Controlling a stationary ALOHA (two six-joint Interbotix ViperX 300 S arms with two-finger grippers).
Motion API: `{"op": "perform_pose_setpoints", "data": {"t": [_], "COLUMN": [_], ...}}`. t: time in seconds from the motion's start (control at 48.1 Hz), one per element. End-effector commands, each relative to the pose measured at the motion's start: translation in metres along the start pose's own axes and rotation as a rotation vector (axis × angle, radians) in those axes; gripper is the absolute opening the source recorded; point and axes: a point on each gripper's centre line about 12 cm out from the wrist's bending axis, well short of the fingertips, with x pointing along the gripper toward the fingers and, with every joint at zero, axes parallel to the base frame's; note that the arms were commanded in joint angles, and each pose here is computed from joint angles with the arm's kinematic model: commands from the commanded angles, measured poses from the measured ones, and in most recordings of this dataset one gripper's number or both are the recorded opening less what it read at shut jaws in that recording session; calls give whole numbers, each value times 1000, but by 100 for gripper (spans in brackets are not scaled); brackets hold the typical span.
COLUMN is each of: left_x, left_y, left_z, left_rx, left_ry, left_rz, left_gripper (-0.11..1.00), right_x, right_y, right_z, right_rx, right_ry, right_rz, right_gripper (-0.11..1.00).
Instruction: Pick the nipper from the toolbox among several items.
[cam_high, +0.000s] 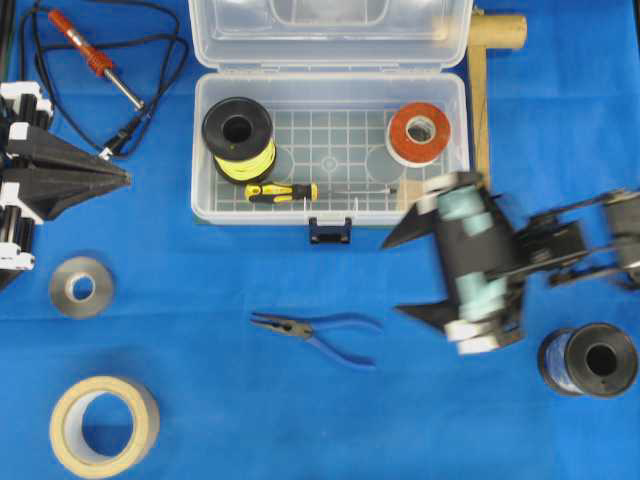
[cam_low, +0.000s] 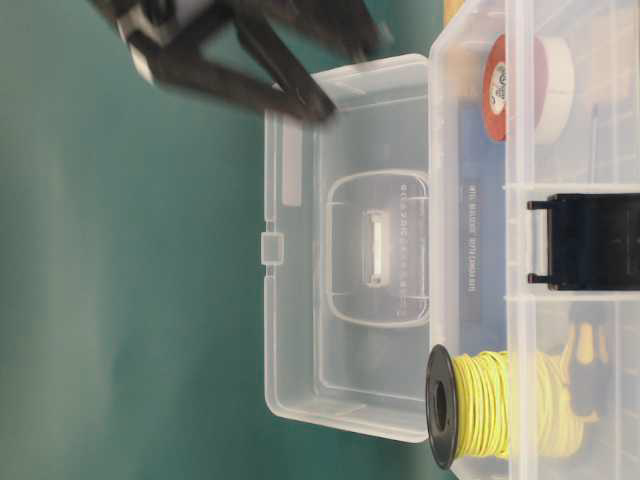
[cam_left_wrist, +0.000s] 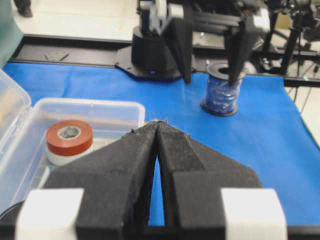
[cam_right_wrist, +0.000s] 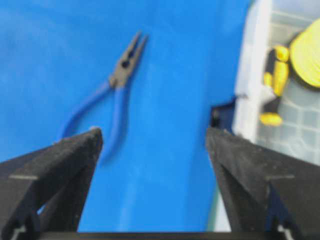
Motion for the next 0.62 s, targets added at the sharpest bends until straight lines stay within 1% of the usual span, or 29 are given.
{"op": "perform_pose_setpoints", "data": {"t": [0.0,0.187,0.291,0.458,0.603], "left_x": [1,1,2,1,2], "left_y": [0,0,0,0,0], "left_z": [3,2,2,2,2], "left_rx": [-3,-3,-3,-3,-5], "left_ry": [-8,-6,-3,-5,-5], "left_rz": [0,0,0,0,0], "left_gripper": [0,0,0,0,0], "right_x": [-29,-71,-88,-104,-104], "right_y": [-11,-29,-33,-39,-47], "right_z": [-2,-35,-55,-89,-113], "right_rx": [16,54,63,81,117], "right_ry": [-80,-224,-288,-365,-384], "right_rz": [-11,-21,-23,-28,-58], "right_gripper": [82,82,82,82,82]}}
